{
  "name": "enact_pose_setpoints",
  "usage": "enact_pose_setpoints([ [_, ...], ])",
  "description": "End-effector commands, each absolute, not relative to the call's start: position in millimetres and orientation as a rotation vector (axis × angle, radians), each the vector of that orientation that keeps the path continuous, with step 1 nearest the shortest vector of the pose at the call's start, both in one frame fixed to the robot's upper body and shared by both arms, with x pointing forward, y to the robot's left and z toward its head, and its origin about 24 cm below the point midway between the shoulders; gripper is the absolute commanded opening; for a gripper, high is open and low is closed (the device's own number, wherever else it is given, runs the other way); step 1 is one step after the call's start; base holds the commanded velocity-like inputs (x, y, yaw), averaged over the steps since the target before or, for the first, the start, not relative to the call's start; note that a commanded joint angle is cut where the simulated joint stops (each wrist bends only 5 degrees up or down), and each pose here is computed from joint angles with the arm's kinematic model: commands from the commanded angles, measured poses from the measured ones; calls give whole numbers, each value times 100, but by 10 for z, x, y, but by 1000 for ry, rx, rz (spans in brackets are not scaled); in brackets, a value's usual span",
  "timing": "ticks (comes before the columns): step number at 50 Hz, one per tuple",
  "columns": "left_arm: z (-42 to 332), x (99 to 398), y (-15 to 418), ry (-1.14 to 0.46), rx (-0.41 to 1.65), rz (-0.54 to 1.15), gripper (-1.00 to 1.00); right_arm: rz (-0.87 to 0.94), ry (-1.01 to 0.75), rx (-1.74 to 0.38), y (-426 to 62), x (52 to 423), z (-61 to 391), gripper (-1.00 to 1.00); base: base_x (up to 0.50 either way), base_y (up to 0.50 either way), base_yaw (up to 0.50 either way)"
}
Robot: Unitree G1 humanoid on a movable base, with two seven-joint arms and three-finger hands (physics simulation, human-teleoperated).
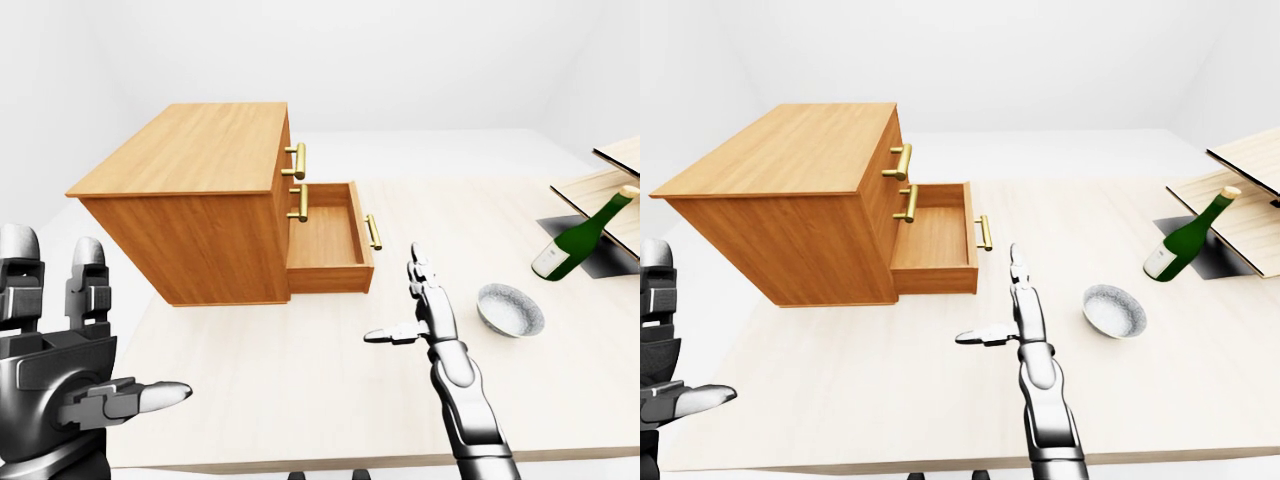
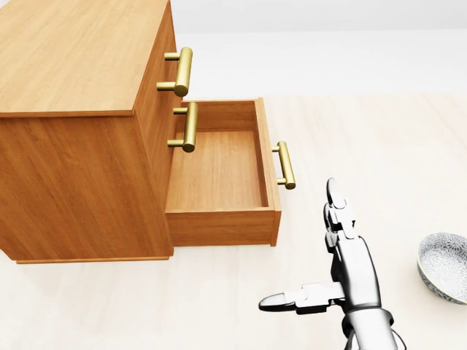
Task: Put the bowl on top of the cabinet.
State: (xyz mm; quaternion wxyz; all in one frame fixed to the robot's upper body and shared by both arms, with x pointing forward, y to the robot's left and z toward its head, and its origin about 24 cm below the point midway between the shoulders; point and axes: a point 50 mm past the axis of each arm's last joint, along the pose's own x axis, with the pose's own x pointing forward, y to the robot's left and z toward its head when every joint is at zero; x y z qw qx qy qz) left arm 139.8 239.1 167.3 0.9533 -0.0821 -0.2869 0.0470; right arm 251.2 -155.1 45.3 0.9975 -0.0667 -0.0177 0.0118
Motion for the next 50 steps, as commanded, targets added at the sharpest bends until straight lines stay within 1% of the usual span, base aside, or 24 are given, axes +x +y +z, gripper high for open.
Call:
enact_pose_setpoints([
  [1,1451,1550,2440,-495,-218,135,100,28,-25,-94,-1564,2521,358,100,0,0,0],
  [7,1458,1553,2433,-497,-215,135,100,25,-24,-90,-1582,2459,384,100,0,0,0],
  [11,1454,1559,2426,-493,-214,134,100,0,-24,-87,-1640,2328,464,100,0,0,0],
  [13,1458,1554,2417,-494,-212,133,100,-11,31,-121,-1685,2227,458,100,0,0,0],
  [14,1458,1554,2405,-493,-211,130,100,-35,-15,-164,-1750,2111,609,100,0,0,0],
  [18,1454,1546,2400,-490,-209,129,100,-56,-143,-268,-1844,1899,981,100,0,0,0],
  [20,1460,1538,2400,-493,-208,129,100,-58,-213,-385,-1889,1747,1221,100,0,0,0],
  [23,1460,1550,2399,-493,-207,129,100,-64,-230,-508,-1951,1628,1376,100,0,0,0],
  [24,1462,1554,2395,-493,-206,129,100,-71,-217,-581,-2005,1568,1426,100,0,0,0],
  [27,1459,1554,2384,-490,-205,127,100,-73,-197,-695,-2052,1500,1529,100,0,0,0],
  [28,1461,1552,2377,-490,-203,125,100,-64,-181,-808,-2086,1462,1616,100,0,0,0],
  [31,1470,1543,2383,-494,-202,127,100,-59,-130,-975,-2151,1402,1766,100,0,0,0],
  [34,1467,1556,2372,-492,-201,125,100,-179,-110,-1124,-2273,1345,1928,100,0,0,0],
  [35,1466,1557,2371,-491,-201,125,100,-199,-104,-1127,-2287,1344,1933,100,0,0,0],
  [40,1445,1564,2358,-480,-200,121,100,-301,54,-1203,-2542,1365,1849,100,0,0,0],
  [43,1438,1570,2357,-476,-201,122,100,-321,106,-1212,-2633,1400,1800,100,0,0,0],
  [46,1422,1583,2346,-468,-202,118,100,-319,202,-1222,-2765,1478,1675,100,0,0,0],
  [50,1414,1589,2339,-463,-201,115,100,-348,217,-1265,-2858,1533,1728,100,0,0,0],
])
